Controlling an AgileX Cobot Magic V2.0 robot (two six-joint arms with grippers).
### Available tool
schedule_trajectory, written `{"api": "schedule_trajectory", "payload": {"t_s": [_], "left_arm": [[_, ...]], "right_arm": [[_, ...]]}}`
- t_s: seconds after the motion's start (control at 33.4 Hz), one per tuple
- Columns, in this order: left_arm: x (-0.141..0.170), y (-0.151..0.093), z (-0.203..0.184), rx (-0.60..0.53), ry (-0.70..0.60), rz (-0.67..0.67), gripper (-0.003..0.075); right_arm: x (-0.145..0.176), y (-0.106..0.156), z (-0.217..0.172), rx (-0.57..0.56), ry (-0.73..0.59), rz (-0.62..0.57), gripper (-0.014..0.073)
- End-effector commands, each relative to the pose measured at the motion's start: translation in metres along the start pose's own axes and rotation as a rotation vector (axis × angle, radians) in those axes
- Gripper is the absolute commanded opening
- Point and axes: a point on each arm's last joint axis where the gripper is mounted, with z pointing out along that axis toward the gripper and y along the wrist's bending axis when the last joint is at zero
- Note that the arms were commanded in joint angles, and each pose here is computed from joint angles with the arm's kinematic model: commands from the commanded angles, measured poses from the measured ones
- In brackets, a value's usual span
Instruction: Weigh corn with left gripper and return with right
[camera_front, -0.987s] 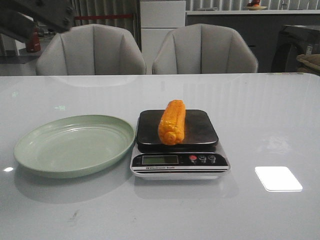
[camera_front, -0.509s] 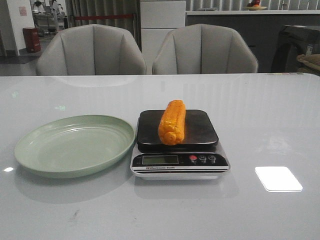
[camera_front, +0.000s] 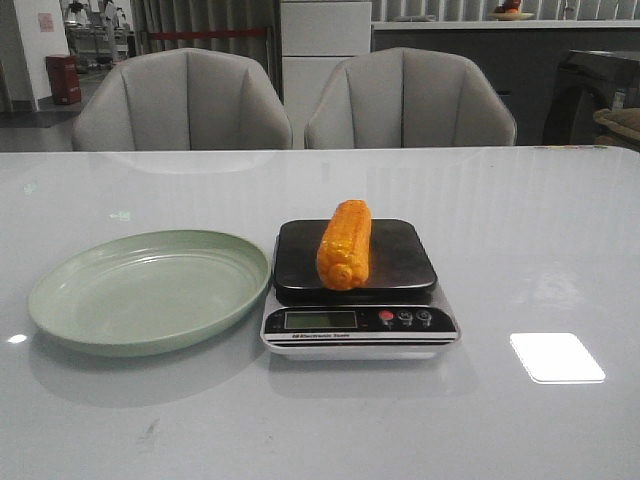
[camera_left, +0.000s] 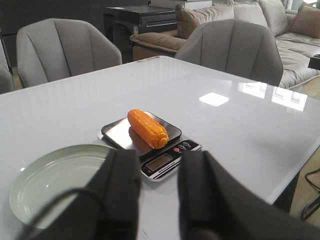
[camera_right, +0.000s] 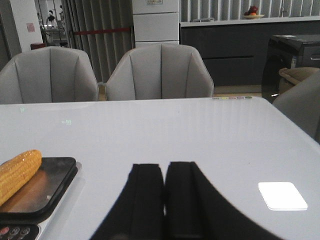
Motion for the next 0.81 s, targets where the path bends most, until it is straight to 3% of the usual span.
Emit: {"api": "schedule_trajectory", "payload": {"t_s": [0.0,0.15,0.33,0.54,0.63,0.78], "left_arm": [[-0.013,0.001,-0.001,-0.006,-0.085,0.005,0.0131],[-0.013,0.001,-0.001,-0.004,-0.077,0.004,0.0119],[-0.012,0.0,-0.001,-0.004,-0.074,0.004,0.0114],[-0.012,0.0,-0.001,-0.004,-0.074,0.004,0.0114],[-0.012,0.0,-0.001,-0.004,-0.074,0.004,0.0114],[-0.012,0.0,-0.001,-0.004,-0.074,0.004,0.0114]], "right_arm": [[-0.009,0.001,-0.002,-0.016,-0.131,-0.012,0.0156],[-0.022,0.003,-0.003,-0.021,-0.172,-0.005,0.0156],[-0.06,0.006,0.003,-0.021,-0.183,-0.005,0.0156],[-0.099,0.01,0.032,0.003,0.002,-0.005,0.0156],[-0.101,0.01,0.045,0.018,0.124,-0.004,0.0156],[-0.094,0.009,0.053,0.029,0.216,-0.005,0.0156]]}}
